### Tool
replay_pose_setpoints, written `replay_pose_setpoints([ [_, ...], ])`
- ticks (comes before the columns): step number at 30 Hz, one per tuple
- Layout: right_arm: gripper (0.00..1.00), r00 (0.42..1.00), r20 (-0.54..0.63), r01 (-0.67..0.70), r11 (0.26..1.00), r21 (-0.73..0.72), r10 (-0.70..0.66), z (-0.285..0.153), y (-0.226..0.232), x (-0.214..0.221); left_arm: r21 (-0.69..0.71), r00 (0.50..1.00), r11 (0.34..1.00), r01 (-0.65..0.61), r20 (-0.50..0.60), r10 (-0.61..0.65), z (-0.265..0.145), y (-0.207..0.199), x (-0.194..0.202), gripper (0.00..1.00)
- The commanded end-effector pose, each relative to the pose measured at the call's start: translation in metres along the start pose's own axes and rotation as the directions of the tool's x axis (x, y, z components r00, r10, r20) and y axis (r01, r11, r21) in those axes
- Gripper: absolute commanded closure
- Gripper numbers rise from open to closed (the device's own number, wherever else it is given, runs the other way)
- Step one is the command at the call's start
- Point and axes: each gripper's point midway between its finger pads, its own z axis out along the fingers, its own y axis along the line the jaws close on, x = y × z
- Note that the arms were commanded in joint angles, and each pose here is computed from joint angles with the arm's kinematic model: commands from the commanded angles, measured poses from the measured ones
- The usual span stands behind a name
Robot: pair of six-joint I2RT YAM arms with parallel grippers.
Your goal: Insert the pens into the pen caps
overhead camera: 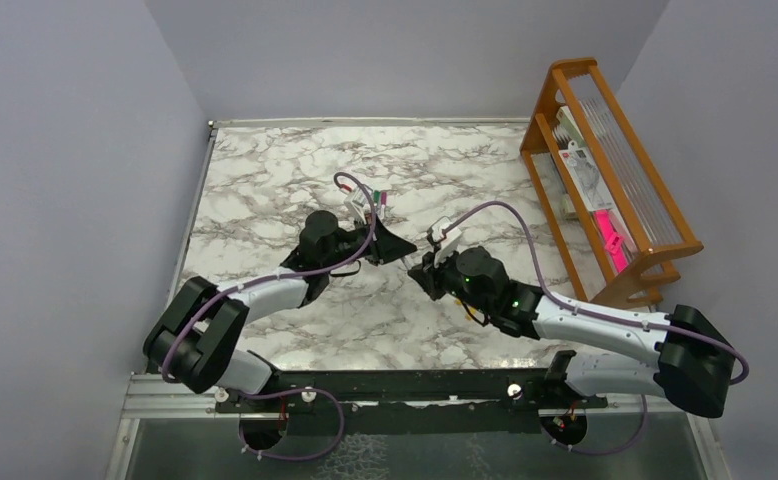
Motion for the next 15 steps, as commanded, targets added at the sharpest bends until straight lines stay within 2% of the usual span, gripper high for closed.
replay_pose_setpoints([
  [1, 0.99, 0.997, 0.072, -0.004, 0.999, 0.037, 0.002, 0.004, -0.003, -0.025, 0.022, 0.999, 0.999, -0.039, 0.022, 0.038, -0.012, -0.011, 0.005, 1.0],
  [4, 0.98, 0.997, 0.079, -0.031, 0.998, 0.052, 0.027, 0.005, -0.004, -0.026, -0.011, 0.998, 0.999, -0.039, 0.057, 0.039, -0.014, -0.006, 0.001, 1.0],
  [5, 0.93, 0.995, 0.09, -0.049, 0.997, 0.06, 0.044, 0.003, -0.006, -0.028, -0.035, 0.996, 0.999, -0.026, 0.083, 0.029, -0.014, -0.002, -0.003, 1.0],
  [9, 0.58, 0.956, 0.217, -0.226, 0.968, 0.109, 0.198, -0.015, -0.019, -0.047, -0.083, 0.976, 0.996, 0.045, 0.218, -0.026, -0.018, 0.007, -0.022, 1.0],
  [12, 0.35, 0.864, 0.38, -0.37, 0.929, 0.034, 0.33, -0.041, -0.024, -0.064, -0.041, 0.953, 0.994, 0.101, 0.291, -0.085, -0.018, 0.001, -0.039, 1.0],
  [13, 0.31, 0.824, 0.427, -0.415, 0.91, 0.011, 0.371, -0.05, -0.027, -0.067, -0.014, 0.944, 0.992, 0.126, 0.308, -0.116, -0.017, -0.003, -0.045, 1.0],
  [15, 0.29, 0.753, 0.506, -0.469, 0.883, -0.037, 0.421, -0.066, -0.036, -0.066, 0.052, 0.927, 0.982, 0.182, 0.323, -0.189, -0.014, -0.012, -0.053, 1.0],
])
